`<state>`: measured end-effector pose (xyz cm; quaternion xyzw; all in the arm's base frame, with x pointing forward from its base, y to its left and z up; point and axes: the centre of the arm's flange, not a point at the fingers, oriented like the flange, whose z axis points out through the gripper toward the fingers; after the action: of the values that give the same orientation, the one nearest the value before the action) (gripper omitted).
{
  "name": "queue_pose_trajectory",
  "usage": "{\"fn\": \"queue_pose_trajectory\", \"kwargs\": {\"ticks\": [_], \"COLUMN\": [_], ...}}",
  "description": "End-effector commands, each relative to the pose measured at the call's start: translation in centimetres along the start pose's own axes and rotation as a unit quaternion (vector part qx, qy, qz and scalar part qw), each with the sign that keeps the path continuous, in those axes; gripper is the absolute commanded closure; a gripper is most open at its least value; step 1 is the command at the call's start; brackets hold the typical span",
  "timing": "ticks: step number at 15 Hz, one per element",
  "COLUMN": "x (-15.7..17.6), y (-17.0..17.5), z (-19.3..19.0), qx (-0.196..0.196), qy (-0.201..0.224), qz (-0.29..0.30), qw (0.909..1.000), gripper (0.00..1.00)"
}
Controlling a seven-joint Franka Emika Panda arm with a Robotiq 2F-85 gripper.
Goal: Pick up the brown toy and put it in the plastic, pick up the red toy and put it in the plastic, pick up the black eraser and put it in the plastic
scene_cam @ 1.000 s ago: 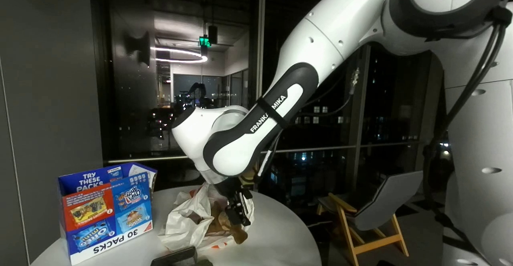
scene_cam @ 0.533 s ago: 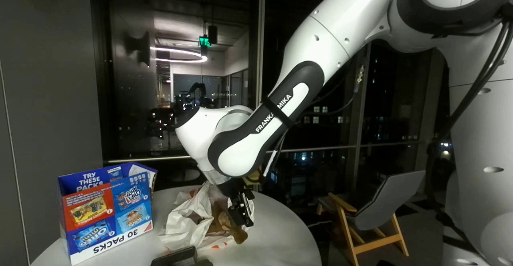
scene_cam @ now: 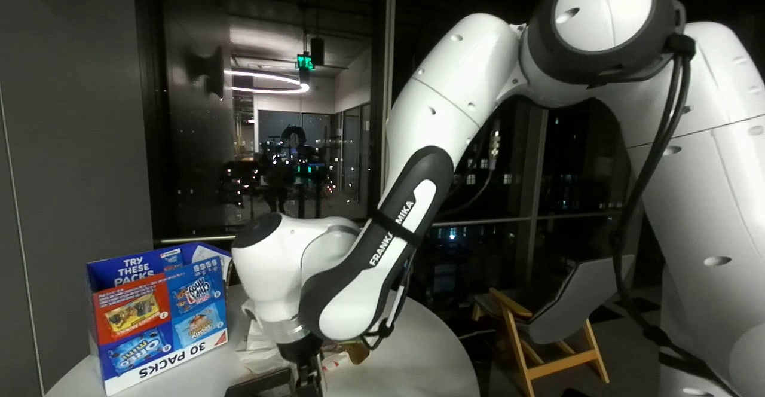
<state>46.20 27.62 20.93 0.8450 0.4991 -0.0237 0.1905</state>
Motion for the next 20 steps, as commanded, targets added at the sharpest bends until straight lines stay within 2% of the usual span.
{"fn": "queue_pose_trajectory", "kwargs": {"ticks": [1, 6, 8, 10, 13, 17, 18, 19, 20], "x": [5.5, 9.0, 10.2, 11.3, 12.8, 13.4, 13.5, 13.6, 13.6], "y": [-2.1, -2.9, -2.3, -1.2, 0.2, 1.0, 1.3, 1.3, 1.4], "z": [0.7, -3.3, -3.9, -3.4, -0.8, 2.1, 2.6, 2.7, 2.9], "qx": [-0.029, -0.106, -0.106, -0.089, -0.016, 0.07, 0.082, 0.099, 0.104], "qy": [0.047, 0.091, 0.1, 0.105, 0.055, 0.025, 0.026, 0.026, 0.026], "qz": [-0.074, -0.126, -0.136, -0.143, -0.126, -0.125, -0.131, -0.138, -0.14], "qw": [0.9957, 0.9822, 0.98, 0.98, 0.9904, 0.9893, 0.9877, 0.9851, 0.9843], "gripper": [0.0, 0.0, 0.0, 0.0, 0.0, 0.0, 0.25, 0.28, 0.35]}}
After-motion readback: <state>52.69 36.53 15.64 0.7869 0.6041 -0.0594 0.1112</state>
